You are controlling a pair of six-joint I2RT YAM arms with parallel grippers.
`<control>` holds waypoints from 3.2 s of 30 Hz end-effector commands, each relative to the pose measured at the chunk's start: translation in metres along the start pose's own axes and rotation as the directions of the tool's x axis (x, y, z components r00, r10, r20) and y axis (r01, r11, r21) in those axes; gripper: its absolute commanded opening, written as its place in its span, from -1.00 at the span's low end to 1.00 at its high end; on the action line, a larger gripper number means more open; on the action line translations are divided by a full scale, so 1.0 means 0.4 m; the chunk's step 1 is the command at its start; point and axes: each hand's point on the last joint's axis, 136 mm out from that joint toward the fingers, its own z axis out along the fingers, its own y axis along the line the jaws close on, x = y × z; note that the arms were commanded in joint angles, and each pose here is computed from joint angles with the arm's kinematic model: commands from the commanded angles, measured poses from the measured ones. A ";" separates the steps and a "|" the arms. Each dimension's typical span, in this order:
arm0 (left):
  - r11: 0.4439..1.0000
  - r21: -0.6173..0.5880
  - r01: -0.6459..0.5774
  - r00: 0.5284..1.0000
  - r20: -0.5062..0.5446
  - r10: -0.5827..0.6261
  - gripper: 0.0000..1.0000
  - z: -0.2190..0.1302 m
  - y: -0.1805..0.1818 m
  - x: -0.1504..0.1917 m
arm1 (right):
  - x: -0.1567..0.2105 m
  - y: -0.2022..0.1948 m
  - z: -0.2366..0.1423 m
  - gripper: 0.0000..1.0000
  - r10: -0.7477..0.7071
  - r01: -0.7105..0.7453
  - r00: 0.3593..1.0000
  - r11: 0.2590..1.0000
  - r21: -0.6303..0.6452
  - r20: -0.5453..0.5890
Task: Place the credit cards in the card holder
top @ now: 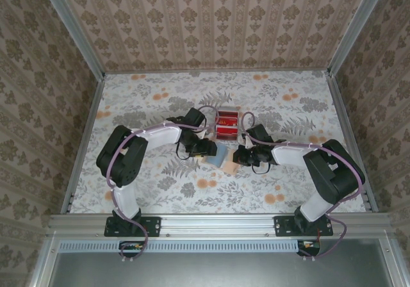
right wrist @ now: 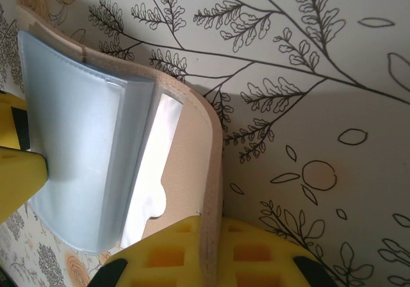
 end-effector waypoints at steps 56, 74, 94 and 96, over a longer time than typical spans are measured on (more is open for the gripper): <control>0.965 0.205 0.165 0.971 0.139 -0.195 -1.00 -0.101 0.031 0.008 | -0.027 -0.058 -0.066 -0.41 -0.108 0.102 0.994 0.966 0.236 0.012; 0.959 0.167 0.231 0.943 0.205 -0.262 -1.00 -0.097 0.090 0.038 | -0.006 0.167 -0.074 -0.26 -0.234 0.233 0.972 0.969 0.079 0.006; 0.959 0.151 0.239 0.947 0.181 -0.265 -1.00 -0.080 0.107 0.061 | -0.005 0.126 0.049 -0.20 -0.211 0.221 0.974 0.965 0.140 -0.078; 0.958 0.153 0.241 0.946 0.182 -0.267 -1.00 -0.080 0.106 0.061 | -0.005 0.135 0.054 -0.20 -0.209 0.218 0.975 0.968 0.127 -0.081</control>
